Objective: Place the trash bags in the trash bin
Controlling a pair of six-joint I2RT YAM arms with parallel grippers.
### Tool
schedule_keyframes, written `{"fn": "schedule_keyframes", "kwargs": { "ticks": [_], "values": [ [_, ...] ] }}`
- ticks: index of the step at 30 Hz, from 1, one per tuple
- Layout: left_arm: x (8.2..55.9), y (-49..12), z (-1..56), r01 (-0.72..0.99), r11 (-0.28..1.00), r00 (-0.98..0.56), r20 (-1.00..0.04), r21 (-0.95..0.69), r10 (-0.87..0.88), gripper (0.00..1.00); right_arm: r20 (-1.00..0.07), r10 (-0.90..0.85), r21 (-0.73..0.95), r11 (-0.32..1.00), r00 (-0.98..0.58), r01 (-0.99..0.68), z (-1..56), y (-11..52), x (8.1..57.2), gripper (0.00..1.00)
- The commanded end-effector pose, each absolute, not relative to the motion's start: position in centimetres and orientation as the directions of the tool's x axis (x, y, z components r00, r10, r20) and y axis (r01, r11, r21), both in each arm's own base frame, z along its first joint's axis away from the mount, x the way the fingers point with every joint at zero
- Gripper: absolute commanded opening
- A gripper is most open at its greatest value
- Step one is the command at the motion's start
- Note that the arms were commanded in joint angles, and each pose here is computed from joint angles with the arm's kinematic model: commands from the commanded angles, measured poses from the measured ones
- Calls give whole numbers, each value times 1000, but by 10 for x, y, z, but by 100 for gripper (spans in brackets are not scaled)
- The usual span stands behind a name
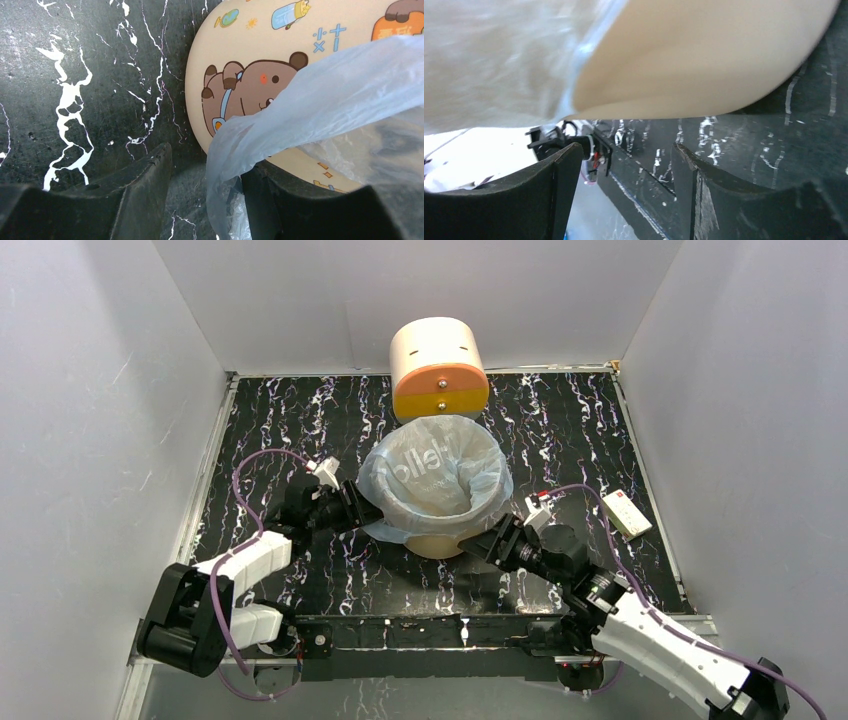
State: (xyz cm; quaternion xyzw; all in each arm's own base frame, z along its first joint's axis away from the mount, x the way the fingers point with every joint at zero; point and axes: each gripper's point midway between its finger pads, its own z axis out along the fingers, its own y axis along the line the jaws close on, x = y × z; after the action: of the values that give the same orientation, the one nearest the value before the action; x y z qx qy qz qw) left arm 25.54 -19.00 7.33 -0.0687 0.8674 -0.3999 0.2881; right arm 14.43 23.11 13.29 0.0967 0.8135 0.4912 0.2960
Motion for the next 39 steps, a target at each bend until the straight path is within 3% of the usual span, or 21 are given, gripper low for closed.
{"fn": "schedule_keyframes", "kwargs": {
  "ticks": [1,5,10,16,26,30,39],
  "values": [
    [263,-192,92,183,678,-796,-512,-712,-324,49,-448,410,879,367,-795,-305,186,242,131,73],
    [264,-193,92,185,677,-798,-511,-713,-319,50,-487,440,862,382,-754,-334,200,248,133,77],
    [268,-194,95,179,668,-791,-510,-722,-339,52,-619,500,785,417,-606,-458,233,270,129,81],
    [269,-194,99,182,669,-791,-511,-721,-335,55,-687,590,719,469,-424,-513,259,286,118,87],
    [270,-195,101,179,664,-789,-509,-726,-344,56,-635,686,771,591,-354,-237,239,280,148,90],
    [270,-196,100,179,661,-792,-506,-728,-342,56,-601,720,788,608,-347,-101,216,270,155,86],
    [269,-195,99,178,663,-794,-504,-727,-340,56,-671,639,657,747,-376,97,163,252,160,79]
  ]
}}
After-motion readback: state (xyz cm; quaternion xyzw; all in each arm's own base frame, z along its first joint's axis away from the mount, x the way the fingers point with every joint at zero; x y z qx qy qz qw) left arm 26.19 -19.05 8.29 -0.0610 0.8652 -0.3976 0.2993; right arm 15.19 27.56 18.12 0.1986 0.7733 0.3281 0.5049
